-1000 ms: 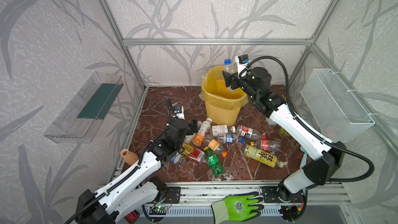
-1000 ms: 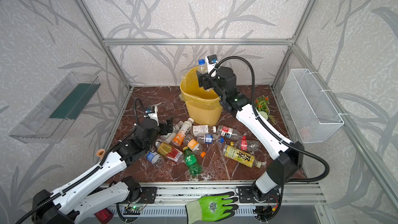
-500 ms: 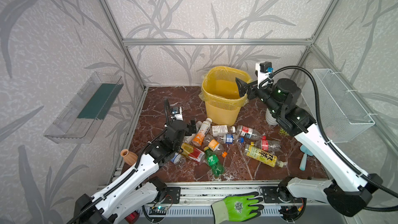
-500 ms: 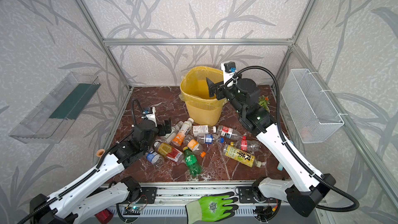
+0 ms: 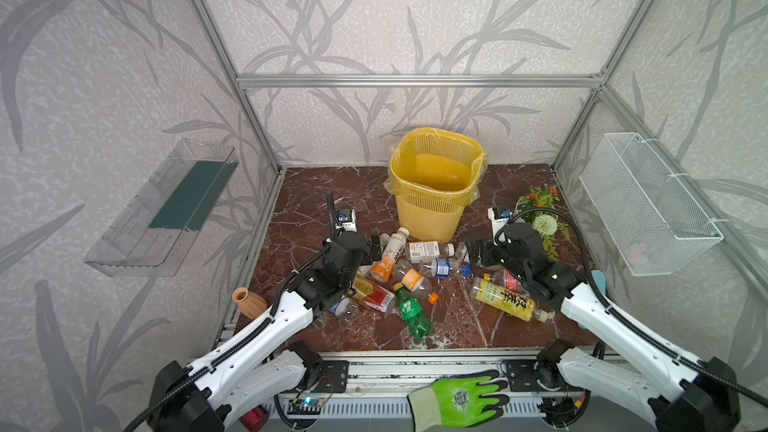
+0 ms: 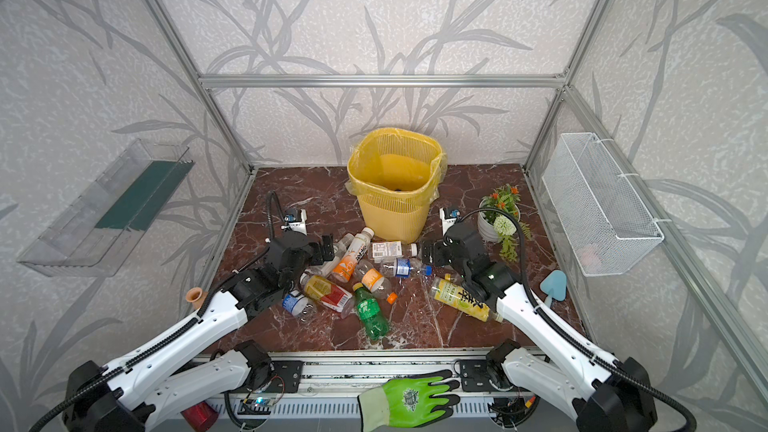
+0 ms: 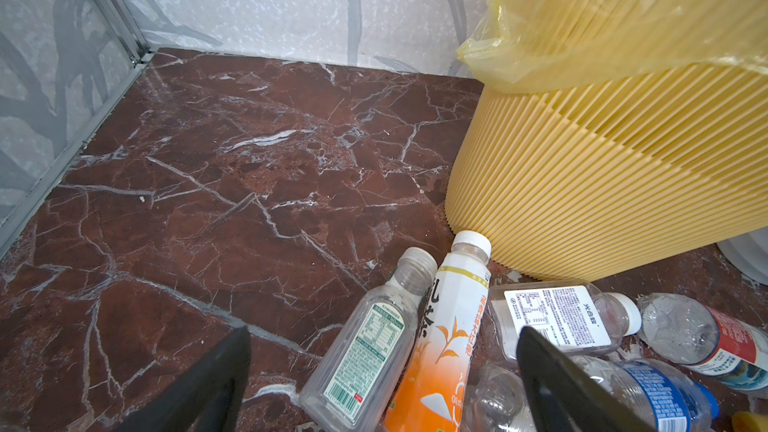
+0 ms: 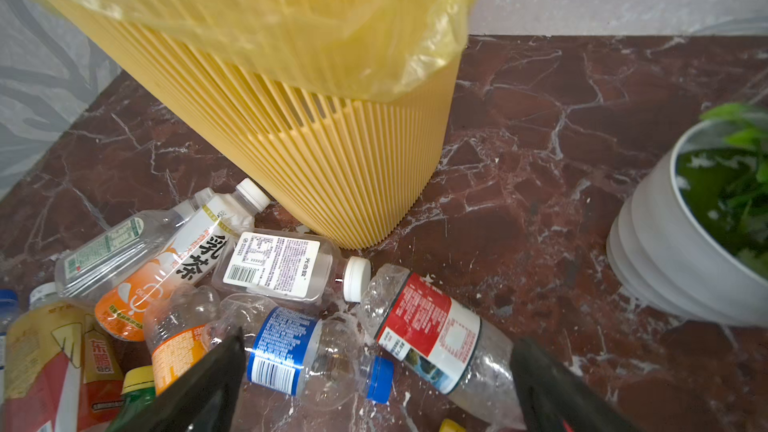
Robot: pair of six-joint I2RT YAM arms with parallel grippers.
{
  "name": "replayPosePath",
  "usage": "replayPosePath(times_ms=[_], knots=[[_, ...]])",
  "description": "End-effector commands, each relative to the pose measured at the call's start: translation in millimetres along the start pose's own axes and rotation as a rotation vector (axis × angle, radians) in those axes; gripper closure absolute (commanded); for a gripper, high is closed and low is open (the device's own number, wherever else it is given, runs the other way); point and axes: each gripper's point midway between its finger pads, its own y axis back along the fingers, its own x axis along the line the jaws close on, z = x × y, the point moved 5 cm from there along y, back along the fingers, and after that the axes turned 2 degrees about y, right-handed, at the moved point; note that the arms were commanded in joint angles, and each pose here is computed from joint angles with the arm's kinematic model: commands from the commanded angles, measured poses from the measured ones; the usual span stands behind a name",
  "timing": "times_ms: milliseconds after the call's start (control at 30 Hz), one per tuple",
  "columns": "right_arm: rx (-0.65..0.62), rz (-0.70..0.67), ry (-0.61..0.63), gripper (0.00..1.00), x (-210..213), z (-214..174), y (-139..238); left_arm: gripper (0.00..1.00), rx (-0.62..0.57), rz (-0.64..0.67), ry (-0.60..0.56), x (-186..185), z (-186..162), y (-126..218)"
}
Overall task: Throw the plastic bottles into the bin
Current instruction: 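Lower the right gripper onto the yellow-label bottle and close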
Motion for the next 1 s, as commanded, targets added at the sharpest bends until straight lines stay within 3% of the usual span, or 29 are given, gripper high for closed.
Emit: replayPosePath(times_ms=[0, 400, 600, 967], knots=[[-0.001, -0.025, -0.125, 0.00, -9.5, -14.8, 9.7, 0.01, 0.005, 0.011, 0.019, 2.4, -3.1, -2.2], [0.288, -0.106, -0.127, 0.01, -29.5, -92.9, 11.1, 0.01, 0.014, 0.008, 0.022, 1.5, -6.0, -4.4], [0.364, -0.062, -0.164, 0.01, -25.1, -112.3, 12.3, 0.01, 0.017, 0.003, 0.022, 0.8, -6.7, -4.7], [0.485, -0.092, -0.077, 0.01, -21.4, -132.2, 10.8, 0.01, 0.021, -0.013, 0.023, -2.1, -7.0, -6.2]])
